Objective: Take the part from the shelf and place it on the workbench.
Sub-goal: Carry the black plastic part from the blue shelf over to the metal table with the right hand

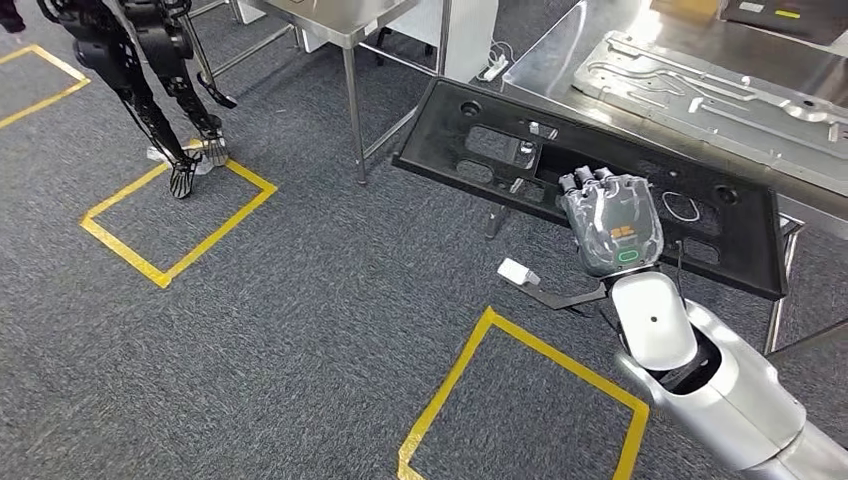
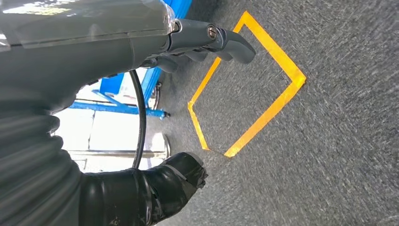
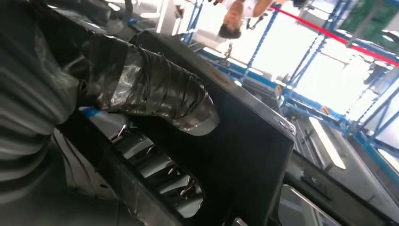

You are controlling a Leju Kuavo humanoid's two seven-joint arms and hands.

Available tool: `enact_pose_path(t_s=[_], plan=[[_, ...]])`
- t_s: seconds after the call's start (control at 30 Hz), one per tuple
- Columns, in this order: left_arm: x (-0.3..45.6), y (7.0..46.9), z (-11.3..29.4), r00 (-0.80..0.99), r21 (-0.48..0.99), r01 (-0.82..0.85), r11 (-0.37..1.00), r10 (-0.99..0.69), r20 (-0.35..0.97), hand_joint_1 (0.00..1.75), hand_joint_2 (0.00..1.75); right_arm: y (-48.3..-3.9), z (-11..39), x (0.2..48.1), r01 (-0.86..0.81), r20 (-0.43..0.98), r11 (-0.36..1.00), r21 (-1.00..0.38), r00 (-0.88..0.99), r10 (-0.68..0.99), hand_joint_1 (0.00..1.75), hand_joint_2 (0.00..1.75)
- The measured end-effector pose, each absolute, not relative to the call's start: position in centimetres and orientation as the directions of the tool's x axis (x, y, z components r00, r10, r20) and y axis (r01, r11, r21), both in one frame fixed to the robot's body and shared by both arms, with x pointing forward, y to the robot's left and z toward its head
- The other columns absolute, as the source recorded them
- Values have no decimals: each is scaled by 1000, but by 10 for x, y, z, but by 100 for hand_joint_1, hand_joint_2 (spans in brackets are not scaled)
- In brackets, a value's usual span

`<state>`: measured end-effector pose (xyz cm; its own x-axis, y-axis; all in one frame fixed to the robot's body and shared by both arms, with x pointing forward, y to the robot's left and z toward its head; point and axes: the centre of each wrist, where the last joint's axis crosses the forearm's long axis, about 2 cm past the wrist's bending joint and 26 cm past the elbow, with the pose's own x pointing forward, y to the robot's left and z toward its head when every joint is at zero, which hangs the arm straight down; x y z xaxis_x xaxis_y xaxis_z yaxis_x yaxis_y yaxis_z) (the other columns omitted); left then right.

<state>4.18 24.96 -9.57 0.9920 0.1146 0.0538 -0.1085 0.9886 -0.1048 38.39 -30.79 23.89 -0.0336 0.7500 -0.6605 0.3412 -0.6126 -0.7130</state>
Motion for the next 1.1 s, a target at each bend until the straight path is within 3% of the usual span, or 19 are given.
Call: enact_pose_path(t_s=[1.1], plan=[[42,245,-96,993,-121,-118,986,120,16,0,175,-307,241,385,321,-661,-613,-722,-61,748,175,175]])
